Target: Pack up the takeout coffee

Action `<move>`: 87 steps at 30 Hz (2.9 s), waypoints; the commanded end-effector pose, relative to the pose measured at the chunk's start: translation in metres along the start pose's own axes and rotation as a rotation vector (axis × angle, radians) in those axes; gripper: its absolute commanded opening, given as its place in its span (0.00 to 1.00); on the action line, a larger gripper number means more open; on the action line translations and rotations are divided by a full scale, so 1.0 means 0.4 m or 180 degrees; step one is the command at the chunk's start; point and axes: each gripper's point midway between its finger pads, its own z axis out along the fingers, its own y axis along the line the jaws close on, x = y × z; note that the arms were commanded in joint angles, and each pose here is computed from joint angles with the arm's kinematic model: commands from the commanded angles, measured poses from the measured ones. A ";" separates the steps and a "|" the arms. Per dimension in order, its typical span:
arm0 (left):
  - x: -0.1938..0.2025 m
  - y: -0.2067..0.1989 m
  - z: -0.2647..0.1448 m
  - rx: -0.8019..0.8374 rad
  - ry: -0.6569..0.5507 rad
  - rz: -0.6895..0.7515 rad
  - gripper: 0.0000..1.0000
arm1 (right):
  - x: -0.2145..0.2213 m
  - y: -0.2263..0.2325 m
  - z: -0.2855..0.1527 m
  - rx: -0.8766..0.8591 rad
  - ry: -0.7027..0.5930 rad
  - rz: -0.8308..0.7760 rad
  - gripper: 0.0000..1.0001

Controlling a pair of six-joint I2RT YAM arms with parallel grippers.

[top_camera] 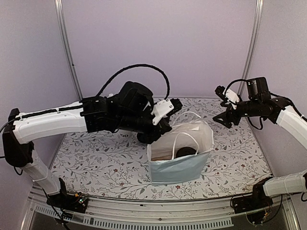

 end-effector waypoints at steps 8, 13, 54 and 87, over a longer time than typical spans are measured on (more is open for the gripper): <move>-0.065 0.159 0.103 0.0239 -0.0237 -0.0268 0.00 | 0.014 -0.004 0.001 0.0110 -0.0017 0.0001 0.87; -0.083 0.206 0.110 0.0329 -0.0325 -0.0360 0.00 | 0.021 -0.010 0.013 0.0131 -0.0006 0.0028 0.87; 0.303 0.574 -0.202 -0.1678 -0.0078 -0.2559 0.51 | 0.211 -0.231 0.010 0.0985 -0.0081 0.0531 0.91; 0.102 0.592 -0.325 -0.1501 -0.0459 -0.2163 0.00 | 0.237 -0.221 0.034 0.0883 0.0018 0.0521 0.91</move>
